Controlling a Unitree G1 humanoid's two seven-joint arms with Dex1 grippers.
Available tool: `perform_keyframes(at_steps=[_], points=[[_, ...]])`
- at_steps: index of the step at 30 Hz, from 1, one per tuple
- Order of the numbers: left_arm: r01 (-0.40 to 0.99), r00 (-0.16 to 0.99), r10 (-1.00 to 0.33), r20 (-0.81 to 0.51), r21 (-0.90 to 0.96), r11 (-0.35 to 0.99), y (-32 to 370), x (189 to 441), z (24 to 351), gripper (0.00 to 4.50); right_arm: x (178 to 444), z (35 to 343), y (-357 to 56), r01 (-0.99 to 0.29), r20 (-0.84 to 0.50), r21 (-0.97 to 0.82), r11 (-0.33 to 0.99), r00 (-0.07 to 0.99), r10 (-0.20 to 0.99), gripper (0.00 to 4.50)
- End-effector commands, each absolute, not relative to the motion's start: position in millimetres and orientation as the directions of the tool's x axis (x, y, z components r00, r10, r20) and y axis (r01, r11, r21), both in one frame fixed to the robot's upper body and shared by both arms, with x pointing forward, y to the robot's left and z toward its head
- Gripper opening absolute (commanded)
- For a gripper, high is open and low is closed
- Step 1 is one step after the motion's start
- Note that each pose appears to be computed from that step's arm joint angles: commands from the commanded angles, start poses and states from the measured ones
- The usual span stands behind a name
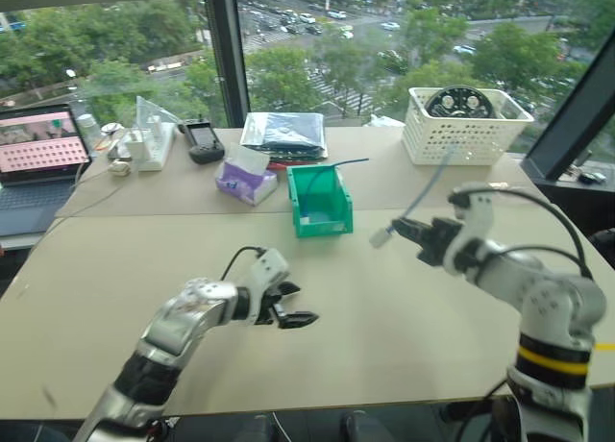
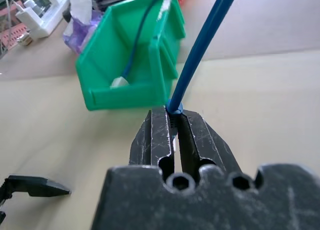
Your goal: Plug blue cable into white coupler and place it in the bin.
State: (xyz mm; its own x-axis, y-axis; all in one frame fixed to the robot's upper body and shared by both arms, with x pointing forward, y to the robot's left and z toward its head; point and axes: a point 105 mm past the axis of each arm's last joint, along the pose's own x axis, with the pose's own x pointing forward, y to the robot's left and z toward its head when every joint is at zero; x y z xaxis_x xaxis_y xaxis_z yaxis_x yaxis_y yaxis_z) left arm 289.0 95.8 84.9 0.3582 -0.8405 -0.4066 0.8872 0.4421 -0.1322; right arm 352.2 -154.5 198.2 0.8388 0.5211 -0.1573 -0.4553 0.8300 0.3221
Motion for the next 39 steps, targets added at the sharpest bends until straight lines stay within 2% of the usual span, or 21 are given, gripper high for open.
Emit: perform_keyframes(at_steps=[1, 6, 10, 11, 13, 16, 17, 20, 22, 26, 28, 30, 32, 36, 39], points=[[0.858, 0.466, -0.840, -0.277, -0.087, 0.505, 134.5, 293.2, 105.3, 4.30, 380.8, 235.8, -131.4, -0.557, -0.066, 0.243, 0.794, 0.807, 0.587, 0.00], [0.764, 0.627, -0.763, -0.159, -0.069, 0.642, 163.6, 302.8, 120.6, 4.30, 424.6, 246.4, -110.7, -0.587, -0.059, 0.138, 0.798, 0.799, 0.598, 0.00], [0.665, 0.743, -0.666, -0.064, -0.038, 0.746, 173.4, 315.3, 141.3, 4.30, 446.3, 232.6, -91.4, -0.617, -0.094, 0.119, 0.778, 0.773, 0.627, 0.00], [0.637, 0.769, -0.637, -0.053, -0.017, 0.771, 174.8, 318.9, 145.5, 4.32, 449.7, 228.8, -88.3, -0.620, -0.102, 0.112, 0.776, 0.770, 0.630, 0.91], [0.598, 0.801, -0.597, -0.050, 0.016, 0.801, 175.3, 323.6, 150.0, 4.32, 454.9, 223.9, -85.2, -0.623, -0.111, 0.091, 0.777, 0.769, 0.630, 1.42], [0.539, 0.842, -0.538, -0.041, 0.074, 0.839, 175.0, 329.3, 156.9, 4.32, 459.0, 227.3, -84.1, -0.626, -0.086, 0.083, 0.775, 0.770, 0.632, 2.52], [0.531, 0.847, -0.530, -0.042, 0.077, 0.844, 174.3, 330.4, 158.8, 4.32, 458.6, 232.9, -84.7, -0.632, -0.066, 0.089, 0.770, 0.767, 0.638, 2.78], [0.538, 0.843, -0.536, -0.052, 0.077, 0.839, 171.9, 331.6, 162.7, 4.32, 454.5, 248.1, -89.4, -0.649, -0.017, 0.098, 0.755, 0.757, 0.653, 3.93], [0.544, 0.839, -0.542, -0.048, 0.069, 0.836, 171.6, 332.8, 165.4, 4.32, 449.0, 256.0, -93.6, -0.660, 0.005, 0.102, 0.744, 0.749, 0.663, 4.45], [0.589, 0.808, -0.587, -0.055, 0.067, 0.805, 168.1, 334.6, 168.3, 4.32, 425.3, 269.5, -107.7, -0.687, 0.038, 0.070, 0.723, 0.726, 0.687, 4.48], [0.616, 0.787, -0.613, -0.067, 0.076, 0.784, 164.2, 340.3, 169.5, 4.32, 389.4, 272.0, -123.2, -0.740, 0.035, -0.063, 0.669, 0.669, 0.743, 4.48], [0.640, 0.768, -0.636, -0.072, 0.082, 0.764, 160.9, 345.8, 172.4, 4.32, 357.3, 260.3, -134.2, -0.763, -0.013, -0.183, 0.620, 0.633, 0.774, 4.48], [0.654, 0.756, -0.650, -0.074, 0.090, 0.751, 159.6, 351.5, 175.1, 4.32, 336.5, 242.5, -146.9, -0.753, -0.033, -0.191, 0.630, 0.647, 0.762, 4.48], [0.667, 0.744, -0.665, -0.055, 0.115, 0.736, 159.0, 360.3, 179.2, 4.32, 318.6, 194.8, -177.2, -0.643, -0.122, -0.254, 0.722, 0.762, 0.636, 4.48], [0.691, 0.723, -0.688, -0.069, 0.076, 0.719, 156.3, 360.5, 174.2, 4.32, 313.4, 177.7, -187.8, -0.590, -0.112, -0.215, 0.778, 0.807, 0.580, 4.48]])
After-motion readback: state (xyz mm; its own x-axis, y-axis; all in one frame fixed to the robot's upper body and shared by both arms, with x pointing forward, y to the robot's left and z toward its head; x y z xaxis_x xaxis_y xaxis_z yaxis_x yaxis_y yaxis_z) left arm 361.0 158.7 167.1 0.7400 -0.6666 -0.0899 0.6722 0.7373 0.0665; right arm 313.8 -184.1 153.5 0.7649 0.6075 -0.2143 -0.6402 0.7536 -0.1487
